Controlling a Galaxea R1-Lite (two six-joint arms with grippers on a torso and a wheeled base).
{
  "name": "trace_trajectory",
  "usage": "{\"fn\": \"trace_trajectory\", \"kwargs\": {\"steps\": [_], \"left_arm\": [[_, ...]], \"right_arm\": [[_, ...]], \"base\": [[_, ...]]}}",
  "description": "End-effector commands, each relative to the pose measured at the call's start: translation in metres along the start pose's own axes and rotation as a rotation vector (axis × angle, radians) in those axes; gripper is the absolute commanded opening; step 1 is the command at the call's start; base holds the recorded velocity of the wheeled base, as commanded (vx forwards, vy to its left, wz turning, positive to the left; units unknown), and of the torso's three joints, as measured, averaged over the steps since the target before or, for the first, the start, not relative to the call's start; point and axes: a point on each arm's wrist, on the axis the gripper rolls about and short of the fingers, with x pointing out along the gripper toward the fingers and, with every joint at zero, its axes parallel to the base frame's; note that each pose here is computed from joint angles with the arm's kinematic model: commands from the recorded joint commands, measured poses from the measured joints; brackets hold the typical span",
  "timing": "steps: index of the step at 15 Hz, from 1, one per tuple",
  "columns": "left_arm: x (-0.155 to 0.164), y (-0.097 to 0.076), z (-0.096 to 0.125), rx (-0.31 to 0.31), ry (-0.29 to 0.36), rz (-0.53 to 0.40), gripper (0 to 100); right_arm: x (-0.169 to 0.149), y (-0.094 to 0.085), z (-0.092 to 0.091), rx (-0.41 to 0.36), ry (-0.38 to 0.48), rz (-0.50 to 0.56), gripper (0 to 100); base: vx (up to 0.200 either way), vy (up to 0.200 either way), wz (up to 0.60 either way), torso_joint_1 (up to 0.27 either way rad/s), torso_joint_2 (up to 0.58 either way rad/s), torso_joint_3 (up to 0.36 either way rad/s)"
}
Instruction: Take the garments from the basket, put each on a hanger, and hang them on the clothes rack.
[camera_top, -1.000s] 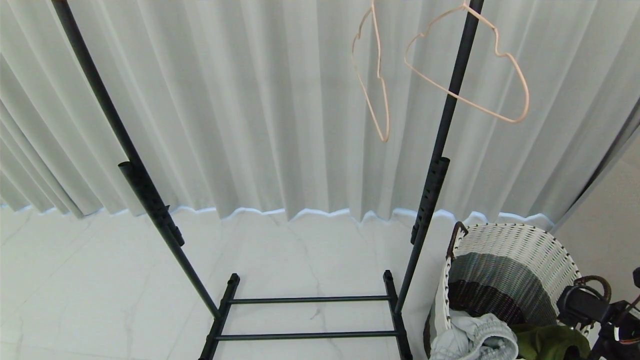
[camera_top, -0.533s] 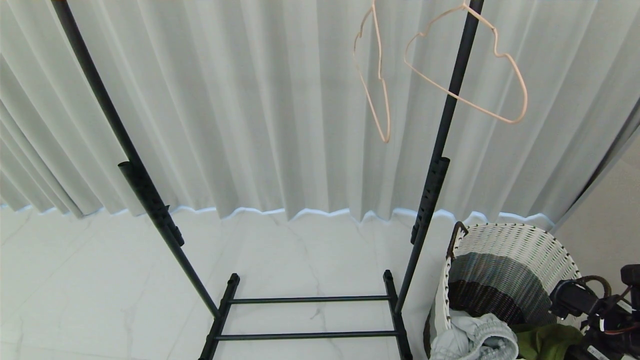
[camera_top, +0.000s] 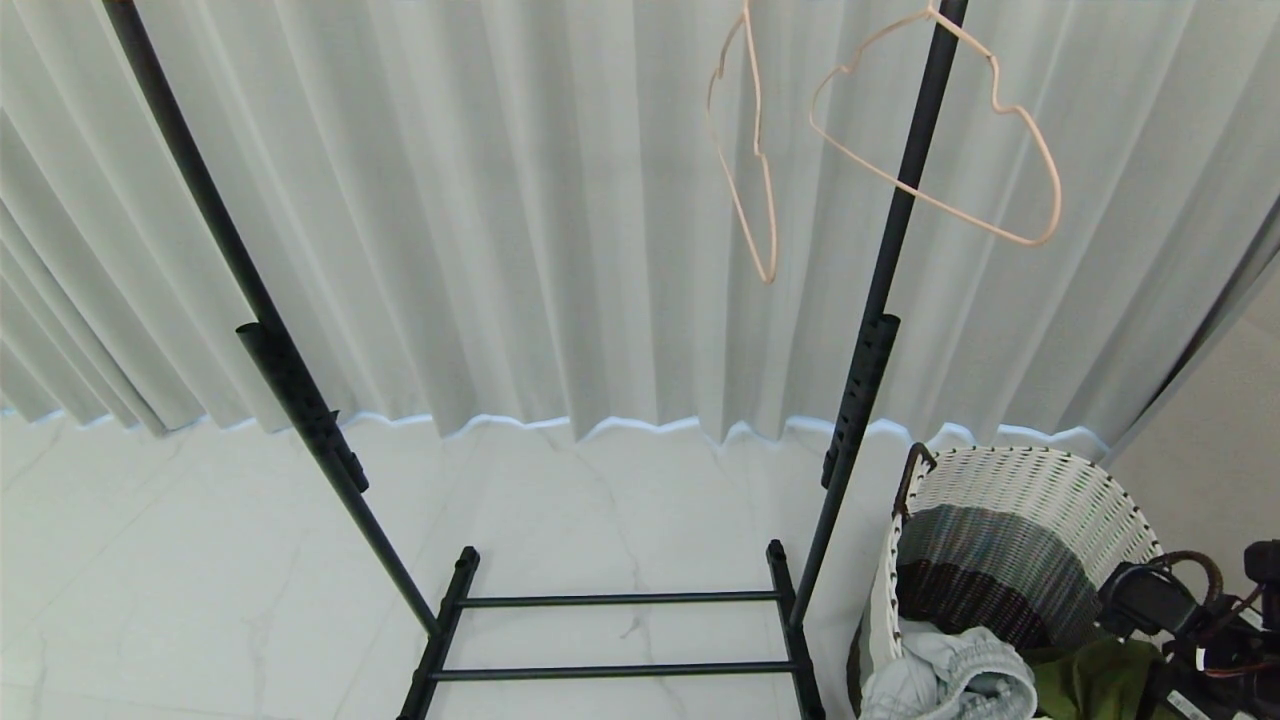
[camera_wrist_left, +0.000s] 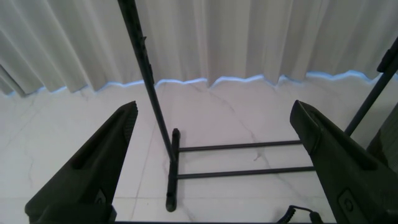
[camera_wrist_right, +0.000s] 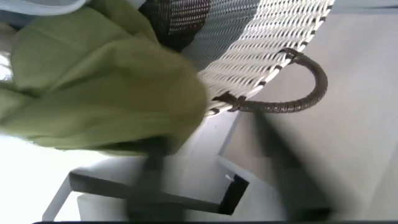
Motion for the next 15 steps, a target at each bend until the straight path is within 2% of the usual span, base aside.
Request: {"fn": "trace_trajectory", "kwargs": {"steps": [1,3,5,8,9,10,12,15], "left_arm": [[0.0,0.0,0.0,0.0,0.002,0.001,100],[0.0,0.0,0.0,0.002,0.002,-0.001,100],[0.0,0.0,0.0,0.0,0.002,-0.001,100],[0.0,0.0,0.0,0.0,0.002,-0.001,100],[0.0,0.0,0.0,0.0,0.002,-0.001,100],[0.0,0.0,0.0,0.002,0.002,-0.001,100],[0.0,0.0,0.0,0.002,0.002,-0.001,100],[0.0,0.0,0.0,0.002,0.002,-0.001,100]], "right_arm": [[-0.018,-0.005,0.002,0.02,-0.041,-0.069,0],[-0.04,-0.013,0.004,0.029,-0.038,-0.158,0],[-0.065,-0.026,0.01,0.043,-0.031,-0.199,0],[-0.127,-0.051,0.024,0.12,-0.004,-0.155,0],[-0.14,-0.054,0.026,0.139,0.006,-0.135,0],[-0.175,-0.06,0.029,0.193,0.025,-0.086,0],[-0.199,-0.059,0.03,0.228,-0.004,-0.049,0],[-0.217,-0.053,0.025,0.231,-0.057,-0.077,0]], "base": [[0.0,0.0,0.0,0.0,0.0,0.0],[0.0,0.0,0.0,0.0,0.0,0.0],[0.0,0.0,0.0,0.0,0.0,0.0],[0.0,0.0,0.0,0.0,0.0,0.0],[0.0,0.0,0.0,0.0,0.0,0.0],[0.0,0.0,0.0,0.0,0.0,0.0],[-0.1,0.0,0.0,0.001,0.0,-0.001],[-0.2,0.0,0.0,0.004,0.0,0.004]]}}
